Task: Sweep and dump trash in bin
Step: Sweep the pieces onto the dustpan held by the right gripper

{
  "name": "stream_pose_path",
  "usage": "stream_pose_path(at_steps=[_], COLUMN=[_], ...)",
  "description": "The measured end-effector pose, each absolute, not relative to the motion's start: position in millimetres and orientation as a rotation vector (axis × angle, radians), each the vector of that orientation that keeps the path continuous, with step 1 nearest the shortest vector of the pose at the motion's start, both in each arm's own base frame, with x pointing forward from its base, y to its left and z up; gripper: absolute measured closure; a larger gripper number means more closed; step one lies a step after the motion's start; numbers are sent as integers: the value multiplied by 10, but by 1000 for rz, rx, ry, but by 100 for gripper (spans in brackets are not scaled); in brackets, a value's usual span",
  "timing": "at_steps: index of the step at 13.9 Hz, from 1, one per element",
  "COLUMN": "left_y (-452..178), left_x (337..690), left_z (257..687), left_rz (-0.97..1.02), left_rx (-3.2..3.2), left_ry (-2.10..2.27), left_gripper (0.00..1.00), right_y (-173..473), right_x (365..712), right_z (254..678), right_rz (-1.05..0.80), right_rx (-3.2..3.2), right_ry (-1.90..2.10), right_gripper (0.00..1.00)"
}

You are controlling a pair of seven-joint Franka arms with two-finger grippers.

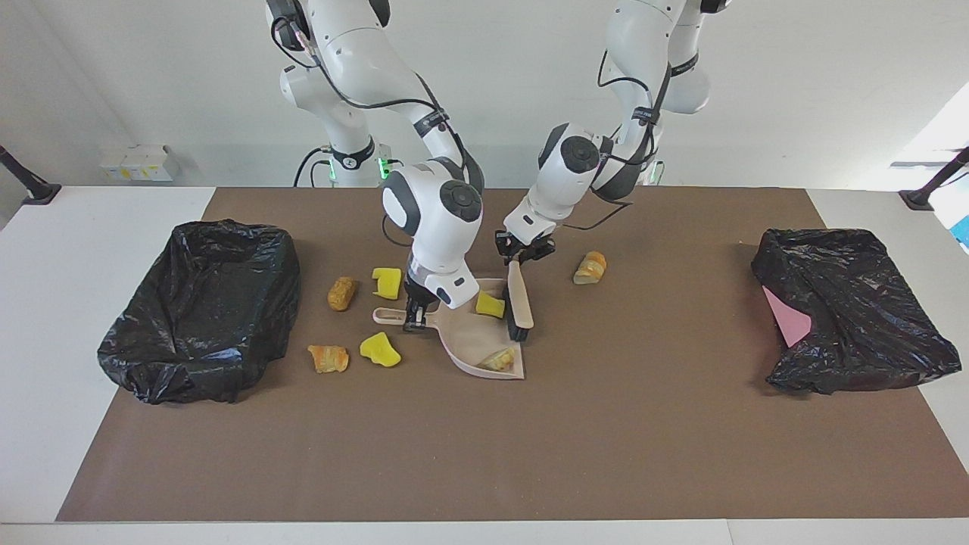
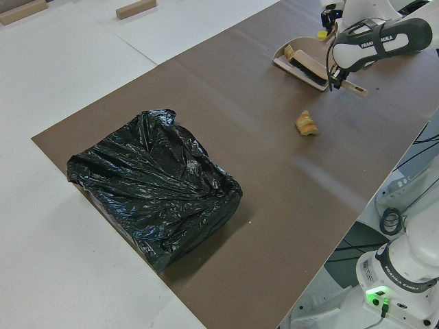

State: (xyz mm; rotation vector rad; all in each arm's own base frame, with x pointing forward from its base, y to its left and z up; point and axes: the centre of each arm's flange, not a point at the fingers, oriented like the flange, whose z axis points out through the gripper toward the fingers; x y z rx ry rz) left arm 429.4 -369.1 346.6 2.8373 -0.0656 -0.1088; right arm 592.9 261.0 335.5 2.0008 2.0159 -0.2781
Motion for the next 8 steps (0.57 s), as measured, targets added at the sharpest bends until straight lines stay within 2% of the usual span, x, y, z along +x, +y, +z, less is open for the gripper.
stream_pose_path(at_steps=[5,8], left_y=[-3270,-2997], left_x=[4231,4106], left_z=[3807,3965], left_rz=[-367,-461], left_rx=[2876,2922], left_ry=[81,344], left_gripper=[74,74], right_y=[2592,2586], right_x=[5932,5934], right_z=[3335,3330], right_rz=[-279,-279], right_rx=[2004,2005], right_ry=[2015,2015], right_gripper=[68,68])
